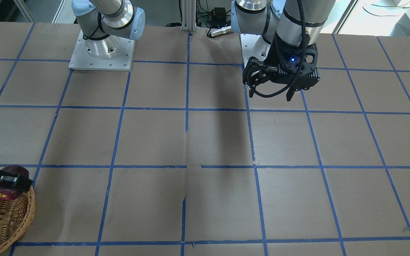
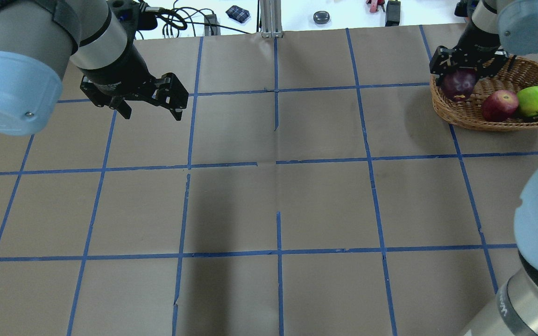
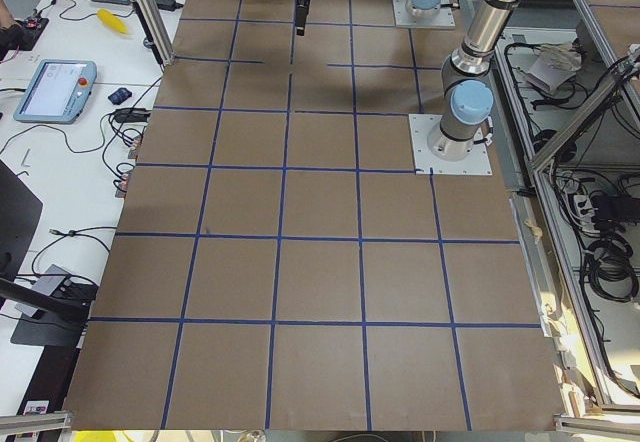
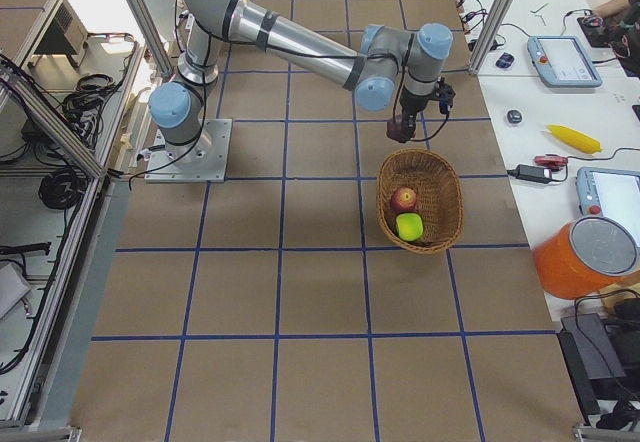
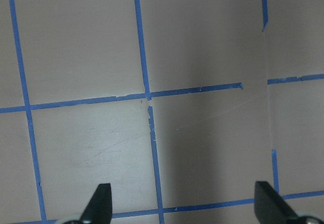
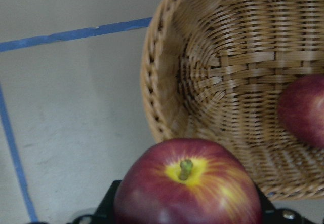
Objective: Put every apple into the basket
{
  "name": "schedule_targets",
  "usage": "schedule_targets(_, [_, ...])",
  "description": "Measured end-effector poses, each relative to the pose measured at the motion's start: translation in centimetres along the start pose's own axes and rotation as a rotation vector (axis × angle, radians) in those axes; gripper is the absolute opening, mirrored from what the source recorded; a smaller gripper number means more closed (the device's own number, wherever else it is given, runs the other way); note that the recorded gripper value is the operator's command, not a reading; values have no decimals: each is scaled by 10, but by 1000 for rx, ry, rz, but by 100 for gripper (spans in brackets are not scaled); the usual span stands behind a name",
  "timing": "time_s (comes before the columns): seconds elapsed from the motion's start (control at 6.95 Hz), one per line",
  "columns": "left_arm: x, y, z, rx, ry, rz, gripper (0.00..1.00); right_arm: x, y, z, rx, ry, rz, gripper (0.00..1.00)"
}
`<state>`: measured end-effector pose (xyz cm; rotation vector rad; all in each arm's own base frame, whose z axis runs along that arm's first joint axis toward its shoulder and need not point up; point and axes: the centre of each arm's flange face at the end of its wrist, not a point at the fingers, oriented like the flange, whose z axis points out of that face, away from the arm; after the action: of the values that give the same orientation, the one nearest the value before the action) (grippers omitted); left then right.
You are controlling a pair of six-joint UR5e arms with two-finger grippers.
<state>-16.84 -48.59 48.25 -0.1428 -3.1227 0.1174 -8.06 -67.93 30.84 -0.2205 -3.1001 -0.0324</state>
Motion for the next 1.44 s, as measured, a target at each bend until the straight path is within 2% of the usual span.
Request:
schedule_targets(0.14, [0, 0, 0, 1, 0, 0, 100, 26, -12, 28, 14, 20, -14, 7])
schedule_targets(0.29, [0, 0, 0, 2, 0, -1, 100, 38, -22, 52, 15, 29, -22, 37])
schedule_targets(0.43, [0, 0, 0, 2, 0, -1, 100, 42, -28, 69, 12, 32, -28, 99])
schedule_targets(0.72, [0, 0, 0, 3, 0, -2, 100, 45, -32, 77, 35, 42, -41, 100])
schedule_targets(0.86, [-1, 0, 0, 6, 0, -3, 100, 46, -30, 68, 39, 45, -42, 100])
schedule_targets(1.01, [-2, -1, 0, 7, 0, -5, 100, 43, -19, 45, 28, 43, -44, 100])
schedule_targets(1.15, [-2, -1, 0, 6, 0, -5, 100, 36, 0, 10, -6, 26, -48, 100])
schedule_targets(1.29, [-2, -1, 0, 6, 0, -6, 100, 23, 30, -40, -35, -16, -53, 100])
schedule_targets(1.44, [-2, -1, 0, 6, 0, -6, 100, 0, 67, -92, -43, -67, -60, 100])
